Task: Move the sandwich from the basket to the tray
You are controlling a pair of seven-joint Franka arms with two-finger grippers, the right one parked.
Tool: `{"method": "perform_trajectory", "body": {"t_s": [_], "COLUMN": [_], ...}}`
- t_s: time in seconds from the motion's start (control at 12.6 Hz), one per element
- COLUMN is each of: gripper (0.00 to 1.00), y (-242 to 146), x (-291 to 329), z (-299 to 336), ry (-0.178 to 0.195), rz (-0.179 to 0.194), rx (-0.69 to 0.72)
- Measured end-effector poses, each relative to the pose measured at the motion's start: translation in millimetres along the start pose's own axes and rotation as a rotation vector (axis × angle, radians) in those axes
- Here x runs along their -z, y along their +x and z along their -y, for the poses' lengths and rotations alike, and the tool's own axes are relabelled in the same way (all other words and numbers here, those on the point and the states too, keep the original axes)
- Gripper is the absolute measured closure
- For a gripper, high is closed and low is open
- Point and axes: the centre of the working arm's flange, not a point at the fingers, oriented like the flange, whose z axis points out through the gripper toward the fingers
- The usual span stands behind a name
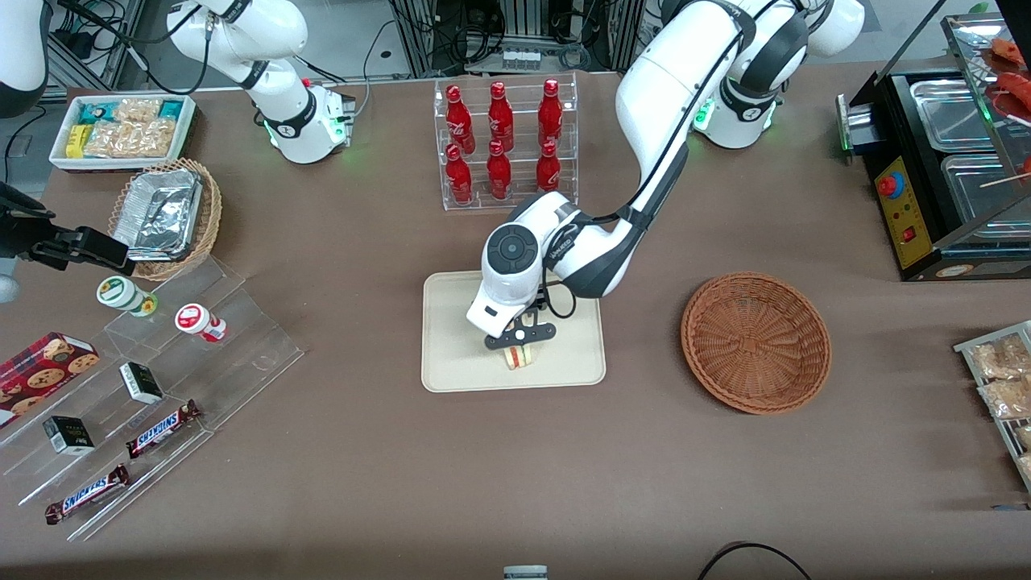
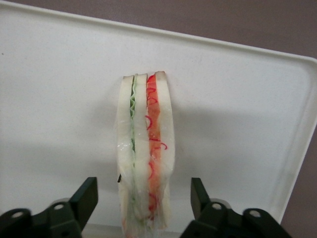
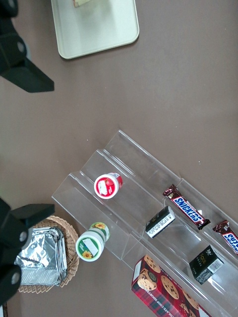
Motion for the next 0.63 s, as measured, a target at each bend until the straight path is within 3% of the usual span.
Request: {"method": "perform_trajectory", "body": {"t_s": [0.08, 0.4, 0.63], "gripper": [0.01, 0.0, 0.0], "y": [1, -1, 8], "x": [11, 84, 148], "z": [0, 4, 32], "ry": [0.002, 0.023, 0.053], "rz": [-0.001, 0.003, 0.014], "rx": [0.0, -0.002, -0.084]}}
